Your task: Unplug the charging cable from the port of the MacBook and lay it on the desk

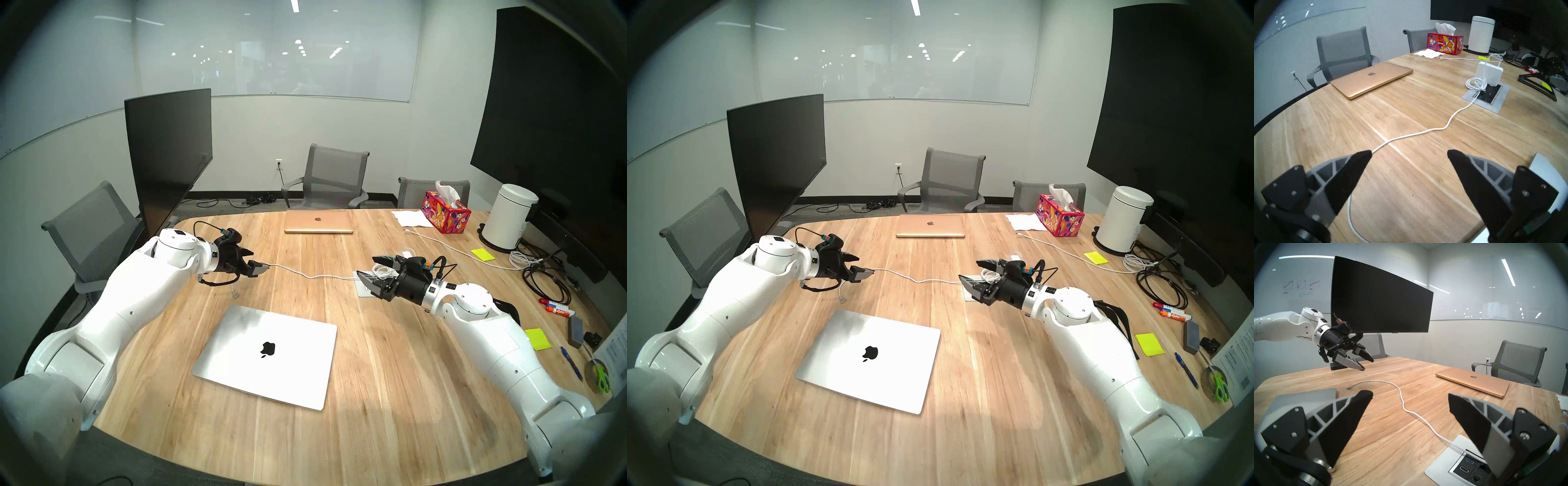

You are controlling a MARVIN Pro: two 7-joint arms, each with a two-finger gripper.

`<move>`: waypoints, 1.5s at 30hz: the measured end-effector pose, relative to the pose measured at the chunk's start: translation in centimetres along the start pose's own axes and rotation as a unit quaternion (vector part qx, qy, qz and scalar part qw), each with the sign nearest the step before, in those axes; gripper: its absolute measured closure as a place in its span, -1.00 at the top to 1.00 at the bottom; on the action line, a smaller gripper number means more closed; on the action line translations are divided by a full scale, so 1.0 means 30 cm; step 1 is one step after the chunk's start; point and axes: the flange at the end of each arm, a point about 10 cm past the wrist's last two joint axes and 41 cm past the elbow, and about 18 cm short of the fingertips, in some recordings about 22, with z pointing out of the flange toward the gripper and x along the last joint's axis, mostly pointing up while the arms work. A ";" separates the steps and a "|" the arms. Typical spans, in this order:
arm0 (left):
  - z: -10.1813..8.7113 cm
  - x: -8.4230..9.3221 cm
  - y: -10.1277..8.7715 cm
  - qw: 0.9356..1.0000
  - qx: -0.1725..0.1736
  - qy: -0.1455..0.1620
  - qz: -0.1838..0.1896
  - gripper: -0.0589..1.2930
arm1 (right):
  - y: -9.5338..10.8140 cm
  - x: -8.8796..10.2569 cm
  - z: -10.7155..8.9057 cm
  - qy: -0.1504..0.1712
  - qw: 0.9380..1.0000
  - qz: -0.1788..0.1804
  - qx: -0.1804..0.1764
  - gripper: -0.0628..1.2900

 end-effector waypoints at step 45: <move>-0.241 -0.234 0.249 0.986 0.142 -0.017 -0.081 0.86 | 0.000 -0.002 0.000 0.000 1.000 0.000 0.000 0.90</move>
